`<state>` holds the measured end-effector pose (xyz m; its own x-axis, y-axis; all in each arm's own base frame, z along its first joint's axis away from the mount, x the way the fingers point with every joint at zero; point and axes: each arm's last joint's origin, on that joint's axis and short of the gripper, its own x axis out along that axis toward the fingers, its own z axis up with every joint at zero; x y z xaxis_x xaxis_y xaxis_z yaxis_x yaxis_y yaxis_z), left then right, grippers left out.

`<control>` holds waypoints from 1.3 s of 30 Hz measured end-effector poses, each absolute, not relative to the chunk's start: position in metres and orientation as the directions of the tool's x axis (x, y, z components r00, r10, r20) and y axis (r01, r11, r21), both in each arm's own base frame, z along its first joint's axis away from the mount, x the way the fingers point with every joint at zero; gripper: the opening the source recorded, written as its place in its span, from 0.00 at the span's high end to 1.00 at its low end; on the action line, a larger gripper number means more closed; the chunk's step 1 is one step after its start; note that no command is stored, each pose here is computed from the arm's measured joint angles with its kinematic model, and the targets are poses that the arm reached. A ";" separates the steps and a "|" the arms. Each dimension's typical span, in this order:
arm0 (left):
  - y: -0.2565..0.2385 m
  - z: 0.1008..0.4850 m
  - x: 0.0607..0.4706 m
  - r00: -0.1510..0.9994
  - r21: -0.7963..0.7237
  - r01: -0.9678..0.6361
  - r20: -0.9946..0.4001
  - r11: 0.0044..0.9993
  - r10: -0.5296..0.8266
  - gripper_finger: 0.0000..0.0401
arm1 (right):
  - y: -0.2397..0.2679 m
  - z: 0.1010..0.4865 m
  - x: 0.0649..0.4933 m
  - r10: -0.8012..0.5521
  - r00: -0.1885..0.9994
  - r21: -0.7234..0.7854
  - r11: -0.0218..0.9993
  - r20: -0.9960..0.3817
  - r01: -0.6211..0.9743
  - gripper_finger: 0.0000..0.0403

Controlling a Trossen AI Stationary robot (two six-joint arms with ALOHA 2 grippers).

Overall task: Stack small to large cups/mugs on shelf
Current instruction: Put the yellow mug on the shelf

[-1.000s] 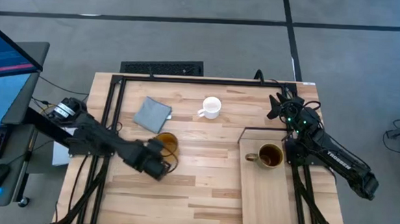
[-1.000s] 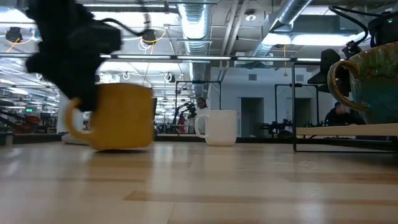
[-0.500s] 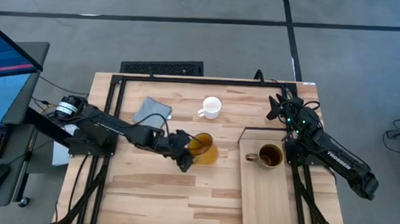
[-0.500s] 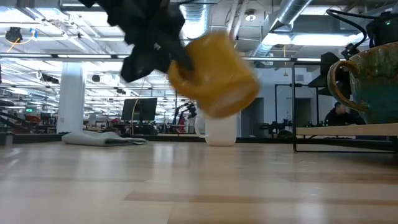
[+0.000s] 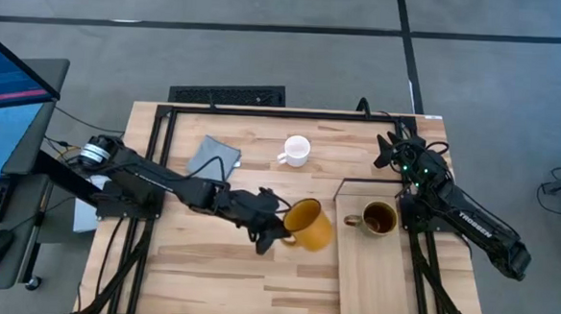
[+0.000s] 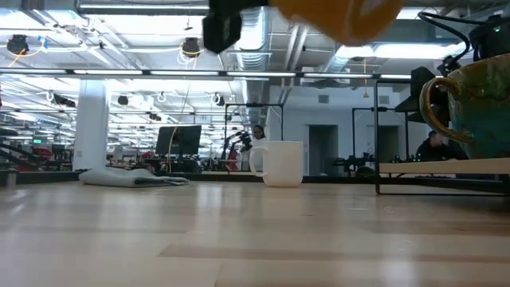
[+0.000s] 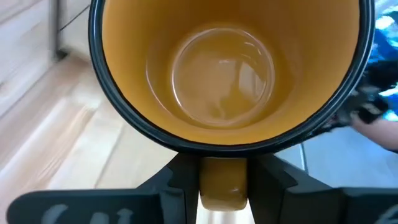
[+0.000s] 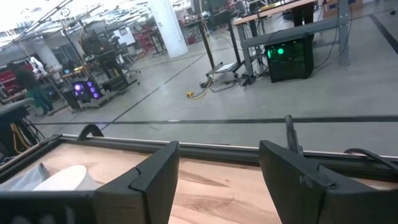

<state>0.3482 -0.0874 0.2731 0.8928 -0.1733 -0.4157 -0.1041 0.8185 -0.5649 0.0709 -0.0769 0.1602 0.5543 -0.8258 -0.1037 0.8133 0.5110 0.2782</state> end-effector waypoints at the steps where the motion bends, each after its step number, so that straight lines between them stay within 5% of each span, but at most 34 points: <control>1: -0.089 0.278 0.350 0.894 -0.561 -0.091 -0.410 0.823 -0.181 0.79 | -0.077 0.160 0.071 -0.826 0.554 0.279 0.511 -0.104 0.813 0.39; 23: -0.128 0.300 0.452 0.811 -0.326 -0.050 -0.565 0.944 -0.152 0.79 | -0.079 0.156 0.073 -0.822 0.550 0.267 0.501 -0.151 0.823 0.39; 39: -0.126 0.291 0.517 0.812 -0.296 -0.047 -0.568 0.954 -0.136 0.79 | -0.079 0.156 0.073 -0.821 0.551 0.267 0.503 -0.151 0.822 0.39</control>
